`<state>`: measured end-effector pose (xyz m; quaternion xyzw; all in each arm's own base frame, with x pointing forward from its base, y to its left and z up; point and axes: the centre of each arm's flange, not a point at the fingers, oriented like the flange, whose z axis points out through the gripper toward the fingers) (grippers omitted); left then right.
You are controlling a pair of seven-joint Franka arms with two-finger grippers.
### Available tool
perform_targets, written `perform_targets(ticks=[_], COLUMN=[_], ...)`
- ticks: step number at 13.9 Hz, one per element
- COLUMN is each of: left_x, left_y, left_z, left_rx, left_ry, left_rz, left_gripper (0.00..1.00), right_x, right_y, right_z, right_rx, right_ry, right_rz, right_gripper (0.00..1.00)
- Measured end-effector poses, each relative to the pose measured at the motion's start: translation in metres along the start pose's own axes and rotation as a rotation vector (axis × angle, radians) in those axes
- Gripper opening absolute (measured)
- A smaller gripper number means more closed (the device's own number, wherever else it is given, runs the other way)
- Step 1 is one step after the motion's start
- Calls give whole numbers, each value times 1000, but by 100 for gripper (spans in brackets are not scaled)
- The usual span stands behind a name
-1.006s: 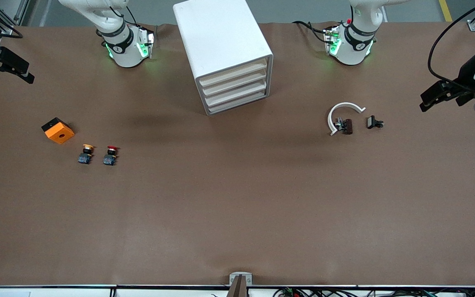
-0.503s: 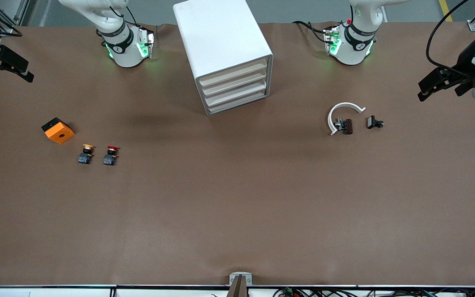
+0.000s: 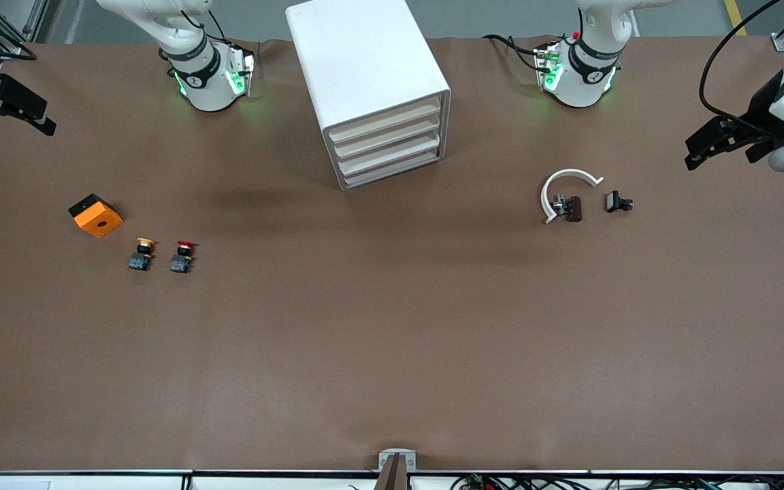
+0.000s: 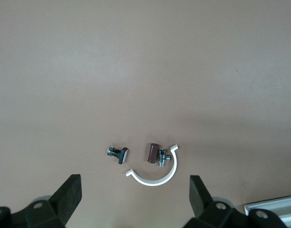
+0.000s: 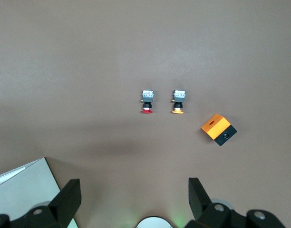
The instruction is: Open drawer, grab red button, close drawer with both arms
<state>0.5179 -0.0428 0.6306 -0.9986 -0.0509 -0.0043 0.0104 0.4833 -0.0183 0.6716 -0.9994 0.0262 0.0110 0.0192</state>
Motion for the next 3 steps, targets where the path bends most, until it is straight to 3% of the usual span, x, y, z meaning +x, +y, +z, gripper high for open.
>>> perform_targets(ticks=[3], left_x=[0], left_y=[0], left_z=[4], left_rx=[2], left_ry=[-16], left_rz=[8], left_gripper=[100], right_x=[0], right_y=[0], right_z=[0], right_rx=[0], right_ry=[-2], right_rz=[0], right_gripper=[100])
